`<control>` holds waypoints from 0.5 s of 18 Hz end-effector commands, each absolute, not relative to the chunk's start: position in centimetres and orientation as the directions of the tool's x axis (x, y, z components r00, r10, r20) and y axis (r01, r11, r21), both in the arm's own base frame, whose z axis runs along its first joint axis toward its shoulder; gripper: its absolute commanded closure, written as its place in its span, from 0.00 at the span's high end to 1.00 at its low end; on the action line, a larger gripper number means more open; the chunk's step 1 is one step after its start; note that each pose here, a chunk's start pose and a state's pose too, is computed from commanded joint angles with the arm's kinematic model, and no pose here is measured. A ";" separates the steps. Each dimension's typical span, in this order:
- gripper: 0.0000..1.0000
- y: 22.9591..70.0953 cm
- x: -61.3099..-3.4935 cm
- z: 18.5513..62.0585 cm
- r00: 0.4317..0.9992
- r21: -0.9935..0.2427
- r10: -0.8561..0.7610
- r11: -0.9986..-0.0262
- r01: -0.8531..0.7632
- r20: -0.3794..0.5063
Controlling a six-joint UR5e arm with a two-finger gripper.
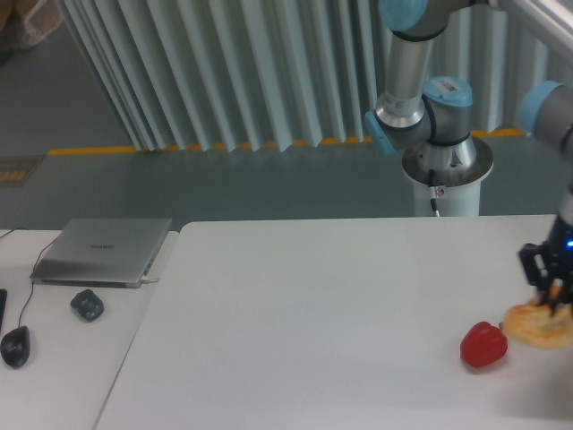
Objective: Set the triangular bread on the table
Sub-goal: 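Carry the triangular bread slice past the red pepper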
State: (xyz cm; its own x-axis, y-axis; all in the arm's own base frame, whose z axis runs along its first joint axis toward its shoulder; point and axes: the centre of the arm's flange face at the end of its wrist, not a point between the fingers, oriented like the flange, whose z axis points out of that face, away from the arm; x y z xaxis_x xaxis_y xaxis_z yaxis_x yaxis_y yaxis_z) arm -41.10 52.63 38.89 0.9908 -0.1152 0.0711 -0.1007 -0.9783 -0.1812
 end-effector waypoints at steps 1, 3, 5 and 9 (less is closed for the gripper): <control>0.00 54.1 -39.8 38.4 0.990 -0.144 -0.141 -0.980 -0.137 0.021; 0.00 56.2 -37.4 36.8 0.988 -0.094 -0.154 -0.983 -0.155 -0.010; 0.00 57.4 -34.5 35.7 0.981 -0.071 -0.193 -0.979 -0.192 0.002; 0.00 59.4 -30.1 35.7 0.982 -0.103 -0.182 -0.979 -0.178 0.039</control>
State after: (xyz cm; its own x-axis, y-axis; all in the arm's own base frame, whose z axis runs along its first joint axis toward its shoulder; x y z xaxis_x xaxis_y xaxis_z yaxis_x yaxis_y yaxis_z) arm -30.07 59.43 35.70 0.9824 -0.1823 0.0394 -0.1775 -0.9787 -0.1030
